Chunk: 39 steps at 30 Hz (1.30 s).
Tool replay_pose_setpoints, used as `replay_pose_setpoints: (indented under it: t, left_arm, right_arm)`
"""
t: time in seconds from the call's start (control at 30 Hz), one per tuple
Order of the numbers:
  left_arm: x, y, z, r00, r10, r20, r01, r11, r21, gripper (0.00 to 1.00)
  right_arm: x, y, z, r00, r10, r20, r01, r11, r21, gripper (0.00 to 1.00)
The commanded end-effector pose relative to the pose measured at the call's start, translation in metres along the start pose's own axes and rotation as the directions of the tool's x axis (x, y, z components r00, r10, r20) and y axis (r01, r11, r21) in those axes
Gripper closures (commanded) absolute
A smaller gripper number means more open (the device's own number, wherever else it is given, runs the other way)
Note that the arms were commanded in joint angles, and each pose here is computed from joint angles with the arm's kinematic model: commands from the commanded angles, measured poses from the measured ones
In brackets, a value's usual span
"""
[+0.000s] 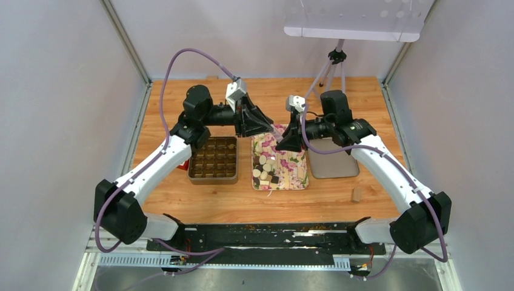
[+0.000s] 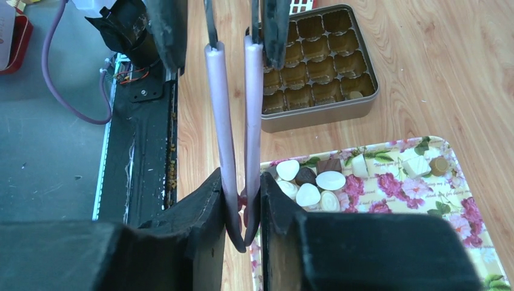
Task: Pack the chocolate
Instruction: Pick up the fake chocolate from the plate.
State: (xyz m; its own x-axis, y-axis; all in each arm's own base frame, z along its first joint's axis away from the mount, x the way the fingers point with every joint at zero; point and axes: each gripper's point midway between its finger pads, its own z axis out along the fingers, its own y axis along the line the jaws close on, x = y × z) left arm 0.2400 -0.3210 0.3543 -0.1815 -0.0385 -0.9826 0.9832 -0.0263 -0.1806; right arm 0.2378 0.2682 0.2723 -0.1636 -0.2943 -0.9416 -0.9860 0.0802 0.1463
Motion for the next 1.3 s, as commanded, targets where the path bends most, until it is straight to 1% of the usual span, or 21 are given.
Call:
replay_pose_setpoints:
  t: [0.0,0.07,0.23,0.3,0.4,0.53,0.6,0.63,0.7,0.8,0.83,0.87,0.93,0.97,1.0,1.07,1.13,1.2,1.27]
  left_arm:
    - [-0.014,-0.004,0.005,0.999,0.024,0.025,-0.025,1.0,0.019,0.56]
    - [-0.013,0.0,0.007,1.0,0.01,0.02,-0.01,1.0,0.012,0.51]
    - [-0.002,0.002,0.012,0.999,0.008,-0.036,-0.007,1.0,0.028,0.48]
    - [-0.002,0.002,0.012,0.999,0.007,-0.038,-0.006,0.999,0.033,0.47]
    - [-0.004,0.0,0.014,1.0,0.012,-0.022,-0.011,0.999,0.052,0.52]
    - [-0.006,0.001,0.016,1.0,0.013,-0.011,-0.012,0.998,0.062,0.62]
    - [-0.007,0.001,0.016,1.0,0.015,-0.007,-0.014,0.998,0.064,0.67]
    - [-0.008,0.001,0.017,1.0,0.016,-0.004,-0.016,0.998,0.066,0.69]
    - [-0.008,0.002,0.017,1.0,0.016,-0.003,-0.016,0.998,0.067,0.71]
    - [-0.005,0.006,0.015,0.999,0.034,-0.028,-0.033,0.998,0.048,0.72]
    - [0.001,0.008,0.012,0.998,0.043,-0.054,-0.041,0.998,0.038,0.72]
    - [0.005,0.01,0.009,0.996,0.048,-0.074,-0.047,0.999,0.026,0.73]
    - [0.012,0.016,0.003,0.992,0.069,-0.106,-0.071,0.997,-0.017,0.73]
    - [0.018,0.02,0.0,0.989,0.074,-0.126,-0.081,0.996,-0.046,0.73]
    - [0.024,0.026,-0.003,0.987,0.078,-0.143,-0.092,0.992,-0.089,0.71]
    - [0.029,0.036,-0.007,0.986,0.089,-0.139,-0.112,0.98,-0.163,0.63]
    - [0.035,0.045,-0.01,0.986,0.109,-0.126,-0.135,0.966,-0.22,0.56]
    - [0.042,0.053,-0.012,0.988,0.095,-0.118,-0.123,0.957,-0.262,0.55]
    - [0.053,0.062,-0.014,0.987,0.089,-0.135,-0.125,0.948,-0.293,0.55]
  right_arm:
    - [-0.018,-0.004,0.002,0.997,-0.062,0.052,0.062,0.998,-0.005,0.95]
    - [-0.017,-0.003,0.001,0.997,-0.062,0.052,0.063,0.998,-0.006,0.94]
    - [-0.017,-0.004,0.001,0.997,-0.061,0.052,0.061,0.998,0.0,0.94]
    - [-0.016,-0.004,0.002,0.997,-0.059,0.053,0.059,0.998,-0.001,0.92]
    - [-0.015,-0.004,0.002,0.997,-0.056,0.056,0.057,0.998,0.0,0.9]
    - [-0.014,-0.004,0.002,0.997,-0.056,0.054,0.056,0.998,0.004,0.89]
    - [-0.014,-0.005,0.002,0.997,-0.056,0.052,0.055,0.998,0.008,0.86]
    - [-0.014,-0.005,0.002,0.997,-0.057,0.051,0.056,0.998,0.012,0.84]
    - [-0.013,-0.007,0.001,0.997,-0.054,0.047,0.053,0.998,0.029,0.61]
    - [-0.014,-0.009,-0.01,0.998,-0.051,0.026,0.049,0.996,0.074,0.34]
    - [-0.014,-0.007,-0.016,0.997,-0.077,0.011,0.076,0.994,0.08,0.24]
    - [-0.013,-0.004,-0.023,0.996,-0.09,-0.008,0.091,0.993,0.082,0.2]
    - [0.0,0.002,-0.037,0.993,-0.095,-0.07,0.1,0.992,0.078,0.17]
    - [0.007,0.003,-0.045,0.994,-0.062,-0.093,0.071,0.993,0.09,0.16]
    - [0.016,0.002,-0.054,0.995,-0.011,-0.101,0.021,0.994,0.105,0.16]
    - [0.023,-0.004,-0.072,0.995,0.084,-0.059,-0.075,0.986,0.146,0.16]
    - [0.03,-0.013,-0.086,0.989,0.15,-0.021,-0.143,0.97,0.194,0.16]
    - [0.034,-0.02,-0.094,0.984,0.18,0.001,-0.175,0.957,0.23,0.16]
    - [0.036,-0.025,-0.1,0.979,0.202,0.019,-0.2,0.946,0.257,0.16]
